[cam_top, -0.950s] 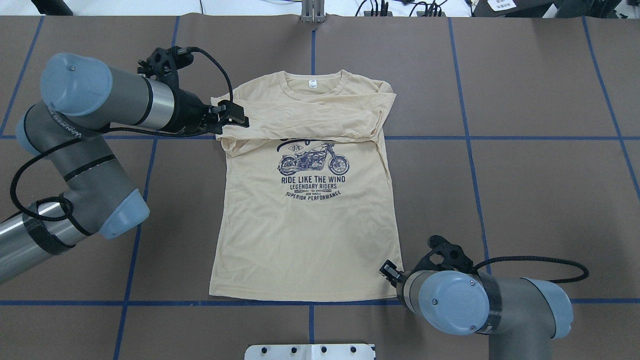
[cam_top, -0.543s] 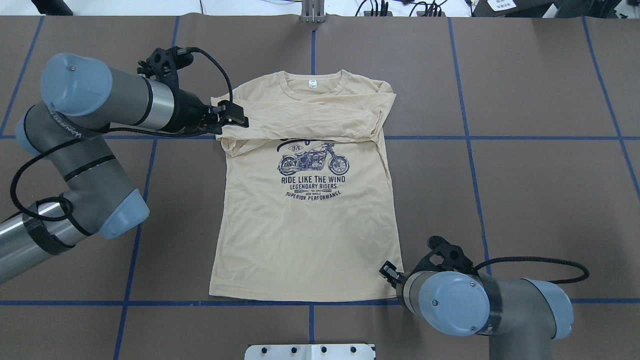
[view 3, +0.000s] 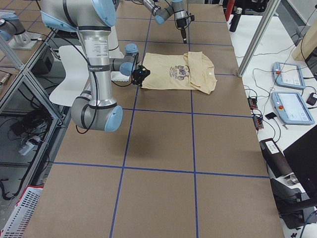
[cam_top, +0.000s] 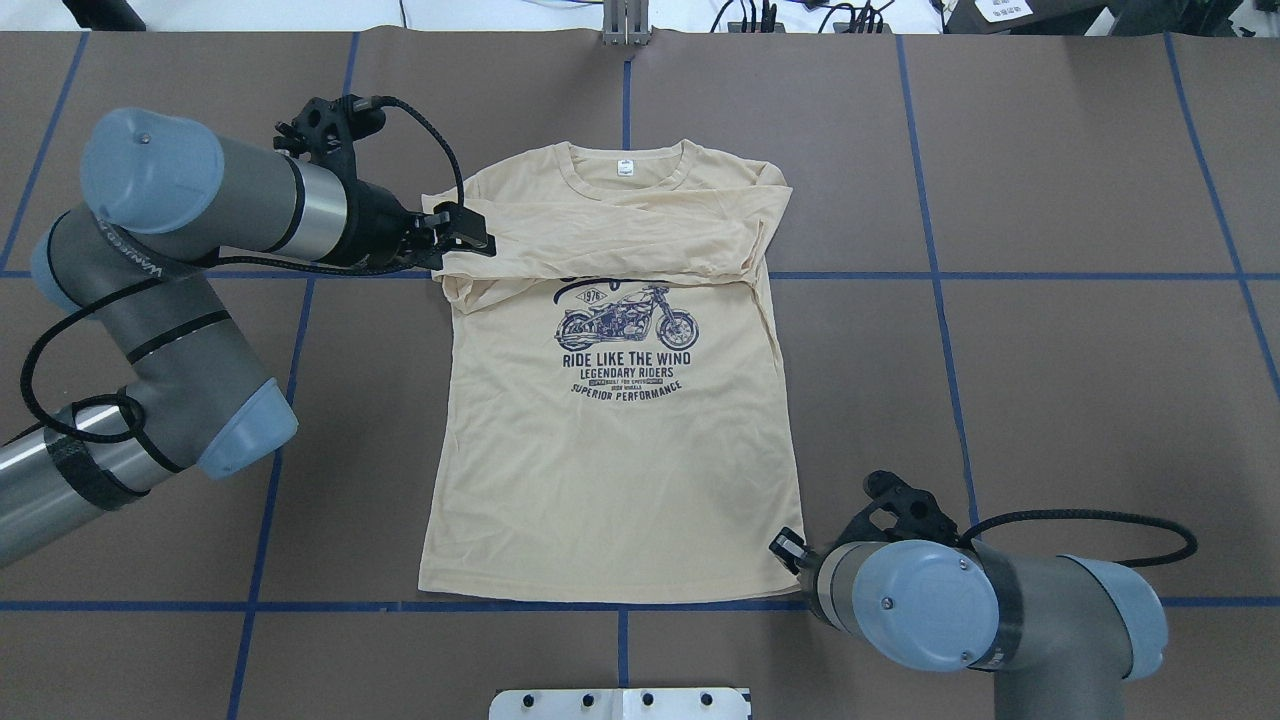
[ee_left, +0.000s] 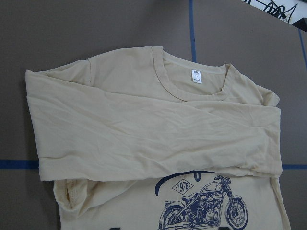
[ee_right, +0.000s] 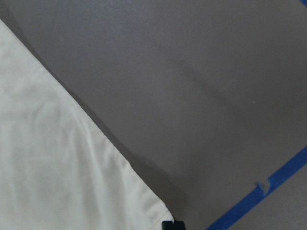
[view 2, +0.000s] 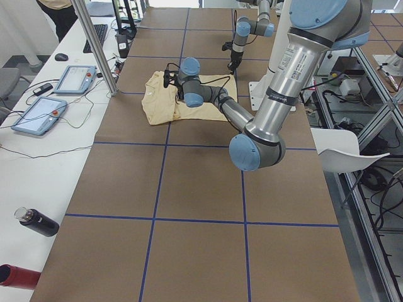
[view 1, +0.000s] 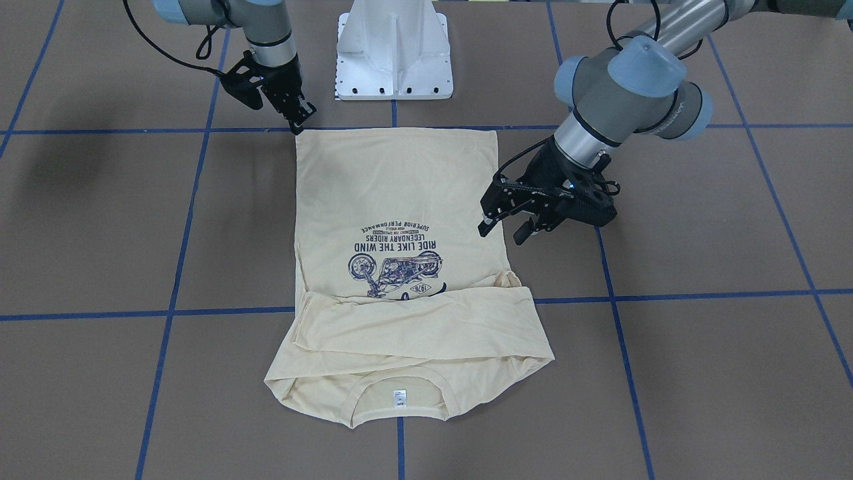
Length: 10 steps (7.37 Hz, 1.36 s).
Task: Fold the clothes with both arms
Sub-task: 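Move both grippers to the hem corners nearest the robot, then grasp both hem corners with the left and right grippers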
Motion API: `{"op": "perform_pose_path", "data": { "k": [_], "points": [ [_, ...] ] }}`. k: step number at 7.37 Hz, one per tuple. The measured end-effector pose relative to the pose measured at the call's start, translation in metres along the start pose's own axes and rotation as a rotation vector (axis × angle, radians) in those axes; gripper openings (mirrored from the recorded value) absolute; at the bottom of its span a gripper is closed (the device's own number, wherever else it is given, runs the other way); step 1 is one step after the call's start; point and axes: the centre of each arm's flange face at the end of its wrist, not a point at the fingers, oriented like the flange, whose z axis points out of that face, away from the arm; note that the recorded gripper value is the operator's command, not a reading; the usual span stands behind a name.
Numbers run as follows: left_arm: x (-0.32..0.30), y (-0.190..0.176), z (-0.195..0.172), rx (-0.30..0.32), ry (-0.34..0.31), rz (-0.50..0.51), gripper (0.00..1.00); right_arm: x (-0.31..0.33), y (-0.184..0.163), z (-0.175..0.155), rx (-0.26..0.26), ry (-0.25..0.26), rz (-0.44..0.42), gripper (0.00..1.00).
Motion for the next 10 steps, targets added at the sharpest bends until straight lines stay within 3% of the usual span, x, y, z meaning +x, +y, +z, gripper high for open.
{"op": "perform_pose_path", "data": {
  "k": [2,4,7,8,10],
  "points": [
    [-0.013,0.016,0.003,-0.013,-0.021,-0.120,0.74,0.002,-0.001,-0.013,-0.012,-0.012,0.002,0.00],
    [-0.032,0.105,0.014,-0.026,-0.094,-0.192,0.74,0.010,-0.005,-0.027,-0.024,-0.013,0.017,0.00],
    [-0.040,0.264,0.001,-0.098,-0.289,-0.290,0.63,0.016,-0.007,-0.029,-0.027,-0.006,0.025,0.00],
    [-0.038,0.295,0.005,-0.118,-0.322,-0.309,0.59,0.016,-0.007,-0.029,-0.027,-0.005,0.026,0.00],
    [-0.036,0.324,0.009,-0.144,-0.346,-0.321,0.58,0.016,-0.007,-0.029,-0.027,-0.004,0.025,0.00]
  ]
}}
